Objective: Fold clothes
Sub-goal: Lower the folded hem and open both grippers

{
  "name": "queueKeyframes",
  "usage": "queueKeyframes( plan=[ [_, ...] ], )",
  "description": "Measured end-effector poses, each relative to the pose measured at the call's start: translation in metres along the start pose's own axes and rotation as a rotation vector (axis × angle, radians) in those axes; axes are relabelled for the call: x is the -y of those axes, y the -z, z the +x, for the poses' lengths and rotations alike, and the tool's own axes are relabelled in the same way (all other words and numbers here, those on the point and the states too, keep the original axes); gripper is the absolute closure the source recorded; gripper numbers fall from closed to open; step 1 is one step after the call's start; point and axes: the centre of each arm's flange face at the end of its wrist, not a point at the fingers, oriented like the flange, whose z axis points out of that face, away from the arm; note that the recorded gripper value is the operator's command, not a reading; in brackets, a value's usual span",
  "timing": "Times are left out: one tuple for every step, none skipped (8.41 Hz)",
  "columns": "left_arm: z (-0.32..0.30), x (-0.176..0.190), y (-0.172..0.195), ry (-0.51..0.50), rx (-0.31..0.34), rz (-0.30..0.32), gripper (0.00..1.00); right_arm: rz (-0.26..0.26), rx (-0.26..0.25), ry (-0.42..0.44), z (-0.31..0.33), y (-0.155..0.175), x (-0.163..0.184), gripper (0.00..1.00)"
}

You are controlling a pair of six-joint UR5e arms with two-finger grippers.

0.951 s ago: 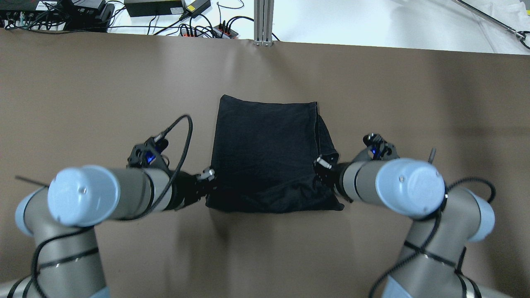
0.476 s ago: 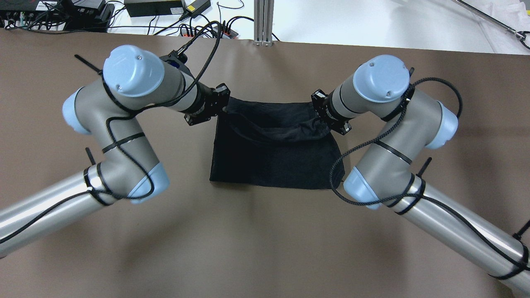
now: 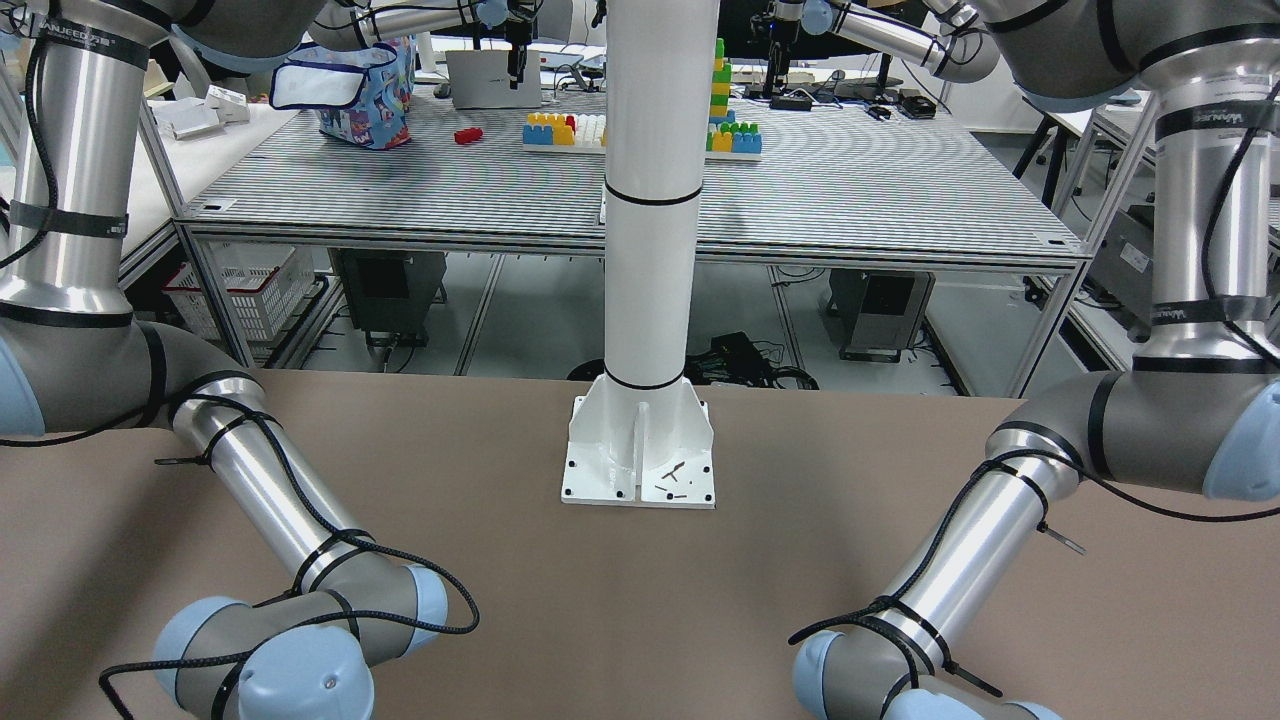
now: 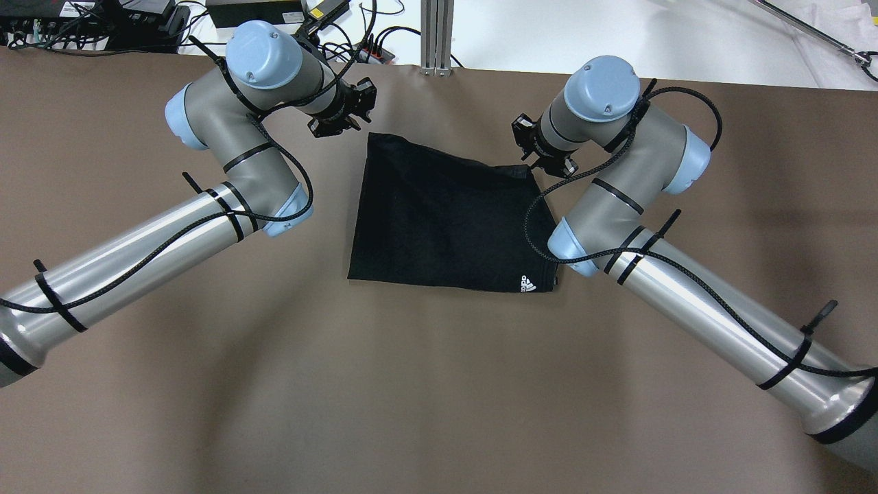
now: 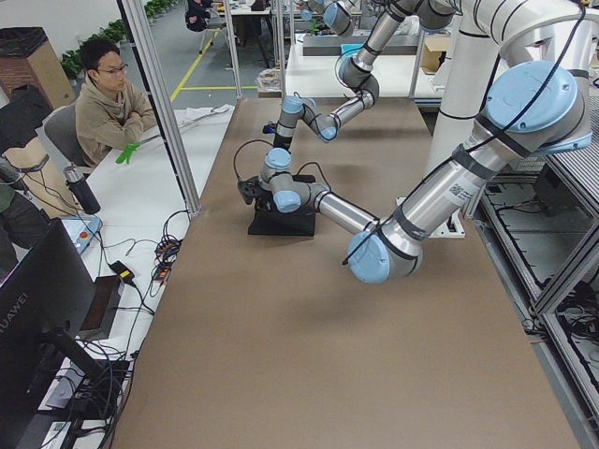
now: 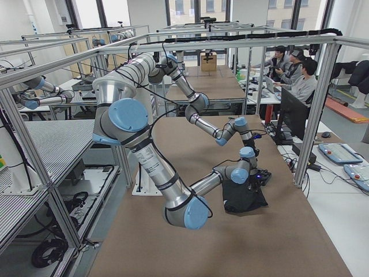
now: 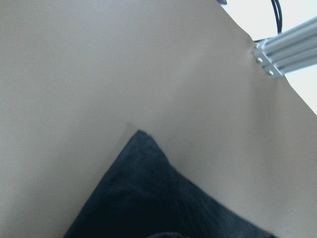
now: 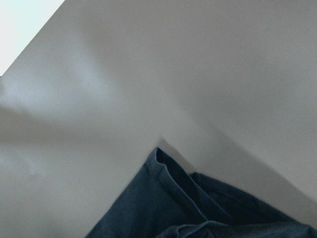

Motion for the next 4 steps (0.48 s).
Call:
queueKeyframes(
  plan=[
    [0.004, 0.009, -0.006, -0.021, -0.001, 0.036, 0.00, 0.021, -0.001, 0.073, -0.005, -0.007, 0.016, 0.05],
    [0.006, 0.012, -0.008, -0.030, -0.002, 0.053, 0.00, 0.041, 0.000, 0.148, -0.007, -0.009, 0.025, 0.05],
    [0.007, 0.014, -0.009, -0.034, -0.002, 0.060, 0.00, 0.060, 0.000, 0.202, -0.008, -0.009, 0.033, 0.05],
    [0.008, 0.014, -0.009, -0.037, -0.003, 0.064, 0.00, 0.074, -0.003, 0.236, -0.007, -0.009, 0.039, 0.05]
  ],
)
